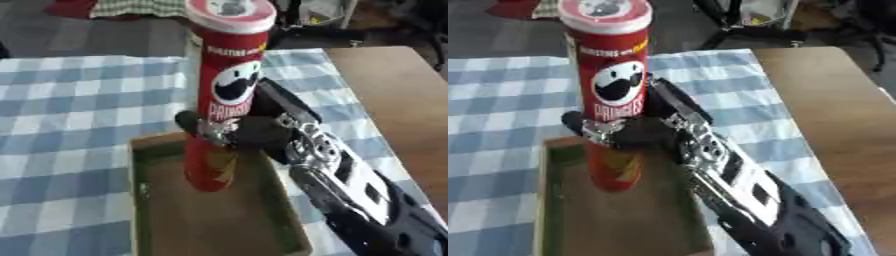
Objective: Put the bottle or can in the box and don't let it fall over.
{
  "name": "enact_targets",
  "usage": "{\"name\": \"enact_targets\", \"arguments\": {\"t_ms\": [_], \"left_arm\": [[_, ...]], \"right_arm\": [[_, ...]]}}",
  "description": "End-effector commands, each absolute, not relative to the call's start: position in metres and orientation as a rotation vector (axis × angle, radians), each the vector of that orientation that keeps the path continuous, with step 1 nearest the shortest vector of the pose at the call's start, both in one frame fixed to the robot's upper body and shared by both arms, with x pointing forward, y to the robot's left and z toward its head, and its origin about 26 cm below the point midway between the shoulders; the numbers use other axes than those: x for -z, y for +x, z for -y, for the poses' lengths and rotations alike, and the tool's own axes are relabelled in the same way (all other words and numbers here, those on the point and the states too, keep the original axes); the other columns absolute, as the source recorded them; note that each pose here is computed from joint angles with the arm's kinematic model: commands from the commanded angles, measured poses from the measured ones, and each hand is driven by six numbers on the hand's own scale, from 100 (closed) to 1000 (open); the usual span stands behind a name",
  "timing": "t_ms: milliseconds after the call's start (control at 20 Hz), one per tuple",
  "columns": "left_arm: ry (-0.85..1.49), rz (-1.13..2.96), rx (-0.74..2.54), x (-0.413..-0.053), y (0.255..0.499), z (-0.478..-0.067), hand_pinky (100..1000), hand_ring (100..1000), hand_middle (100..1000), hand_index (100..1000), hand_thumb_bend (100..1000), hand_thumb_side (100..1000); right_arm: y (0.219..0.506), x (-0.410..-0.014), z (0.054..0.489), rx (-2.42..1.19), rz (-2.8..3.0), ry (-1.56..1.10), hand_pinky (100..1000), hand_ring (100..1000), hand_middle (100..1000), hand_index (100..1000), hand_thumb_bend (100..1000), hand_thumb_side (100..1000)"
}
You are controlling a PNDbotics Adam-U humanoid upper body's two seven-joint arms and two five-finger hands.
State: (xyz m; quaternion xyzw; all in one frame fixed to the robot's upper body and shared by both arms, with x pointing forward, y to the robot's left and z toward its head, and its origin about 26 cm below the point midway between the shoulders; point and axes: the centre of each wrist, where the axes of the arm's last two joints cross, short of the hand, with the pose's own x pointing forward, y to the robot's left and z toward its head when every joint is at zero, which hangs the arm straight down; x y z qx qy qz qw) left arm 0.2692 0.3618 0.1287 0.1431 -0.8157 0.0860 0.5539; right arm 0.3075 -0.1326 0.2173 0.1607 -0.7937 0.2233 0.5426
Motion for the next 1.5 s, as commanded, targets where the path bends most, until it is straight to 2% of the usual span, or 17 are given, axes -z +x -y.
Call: {"name": "enact_targets", "arguments": {"t_ms": [50, 100, 250, 750, 1050, 1500], "left_arm": [[0.348, 1.957, -0.183, -0.138, 0.269, -0.362, 1000, 847, 880, 797, 382, 628], [0.348, 1.957, -0.182, -0.138, 0.269, -0.362, 1000, 847, 880, 797, 383, 627], [0.348, 1.956, -0.182, -0.137, 0.269, -0.363, 1000, 847, 880, 797, 382, 628], [0.352, 1.957, -0.179, -0.138, 0.269, -0.363, 1000, 849, 880, 796, 383, 625], [0.363, 1.952, -0.179, -0.137, 0.268, -0.365, 1000, 850, 881, 797, 383, 622], [0.377, 1.944, -0.181, -0.136, 0.266, -0.368, 1000, 851, 882, 796, 384, 620]], "right_arm": [[0.31, -0.219, 0.138, -0.638, 1.932, 0.301, 912, 1000, 893, 820, 897, 286], [0.311, -0.218, 0.139, -0.673, 1.931, 0.274, 923, 1000, 911, 840, 941, 324], [0.314, -0.215, 0.141, -0.753, 1.927, 0.196, 938, 1000, 929, 869, 1000, 378], [0.31, -0.22, 0.153, -0.758, 1.935, 0.143, 932, 1000, 935, 874, 1000, 385], [0.3, -0.235, 0.173, -0.734, 1.97, 0.125, 934, 1000, 945, 889, 1000, 407], [0.301, -0.228, 0.209, -0.692, 1.943, 0.032, 934, 1000, 952, 899, 1000, 426]]}}
